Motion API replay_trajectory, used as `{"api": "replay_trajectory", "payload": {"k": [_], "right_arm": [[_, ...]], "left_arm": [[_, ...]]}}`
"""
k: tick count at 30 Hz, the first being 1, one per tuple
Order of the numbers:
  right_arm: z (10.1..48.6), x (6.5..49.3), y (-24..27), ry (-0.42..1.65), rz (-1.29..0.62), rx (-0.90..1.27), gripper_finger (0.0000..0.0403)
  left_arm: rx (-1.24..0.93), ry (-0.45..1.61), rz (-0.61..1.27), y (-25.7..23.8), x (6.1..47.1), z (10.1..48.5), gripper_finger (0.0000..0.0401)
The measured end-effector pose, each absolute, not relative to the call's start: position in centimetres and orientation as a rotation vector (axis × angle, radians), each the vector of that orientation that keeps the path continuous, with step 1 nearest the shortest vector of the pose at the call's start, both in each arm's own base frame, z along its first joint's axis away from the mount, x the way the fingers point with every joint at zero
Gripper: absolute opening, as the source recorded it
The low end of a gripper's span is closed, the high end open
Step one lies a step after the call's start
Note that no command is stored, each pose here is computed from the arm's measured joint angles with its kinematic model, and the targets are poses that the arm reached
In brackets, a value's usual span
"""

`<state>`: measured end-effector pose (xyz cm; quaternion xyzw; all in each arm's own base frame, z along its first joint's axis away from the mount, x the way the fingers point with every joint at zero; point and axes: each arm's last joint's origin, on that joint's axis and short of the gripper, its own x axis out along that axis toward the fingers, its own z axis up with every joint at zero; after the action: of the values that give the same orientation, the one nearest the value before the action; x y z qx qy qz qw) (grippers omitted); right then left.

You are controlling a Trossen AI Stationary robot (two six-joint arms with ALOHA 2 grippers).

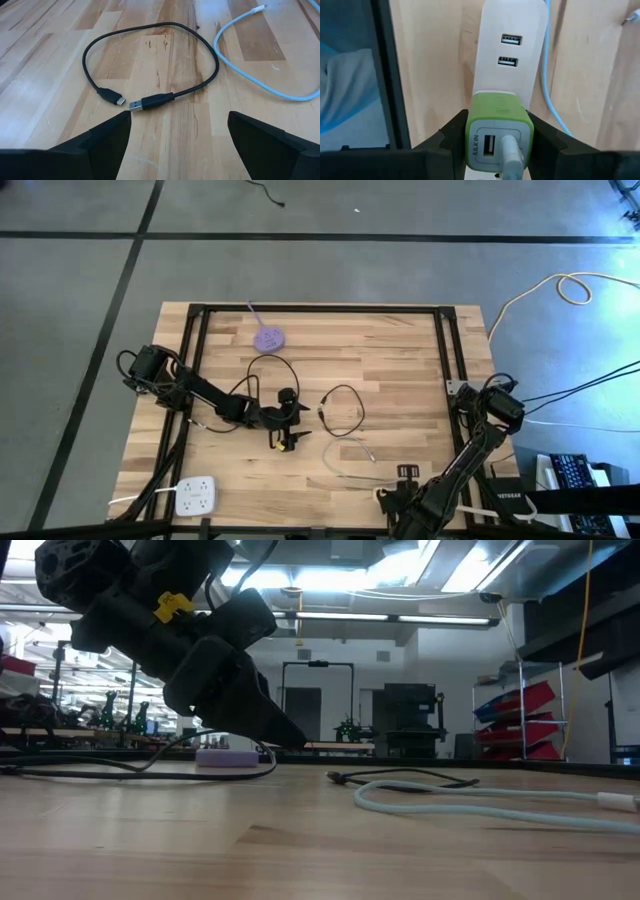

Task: Insert USB
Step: Insert the green charger adapter into the light brown outlet extension

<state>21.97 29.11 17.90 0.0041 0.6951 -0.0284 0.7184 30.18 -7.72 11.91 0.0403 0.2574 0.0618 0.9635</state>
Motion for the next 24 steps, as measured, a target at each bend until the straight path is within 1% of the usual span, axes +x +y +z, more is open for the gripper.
{"api": "replay_trajectory", "payload": {"k": [4,6,8,11,14,16,24], "right_arm": [[18.9,22.2,29.3,1.52,-0.091,0.019,0.0229],[19.7,22.3,29.4,1.514,-0.106,0.02,0.026],[20.4,22.5,29.7,1.499,-0.094,0.033,0.0279],[21.6,22.7,29.9,1.489,-0.085,0.043,0.0289],[22.5,22.6,30.0,1.493,-0.088,0.039,0.028],[22.9,22.3,30.2,1.493,-0.075,0.023,0.0261],[23.1,21.8,30.7,1.513,-0.036,0.023,0.0131]], "left_arm": [[0.079,0.521,0.125,-7.7,30.2,11.9,0.0315],[0.078,0.521,0.126,-7.7,30.2,11.9,0.0315],[0.078,0.521,0.126,-7.7,30.2,11.9,0.0315],[0.078,0.521,0.126,-7.7,30.2,11.9,0.0315],[0.074,0.521,0.127,-7.7,30.2,11.9,0.0315],[0.074,0.521,0.127,-7.7,30.2,11.9,0.0315],[0.071,0.521,0.128,-7.7,30.2,11.9,0.0315]]}}
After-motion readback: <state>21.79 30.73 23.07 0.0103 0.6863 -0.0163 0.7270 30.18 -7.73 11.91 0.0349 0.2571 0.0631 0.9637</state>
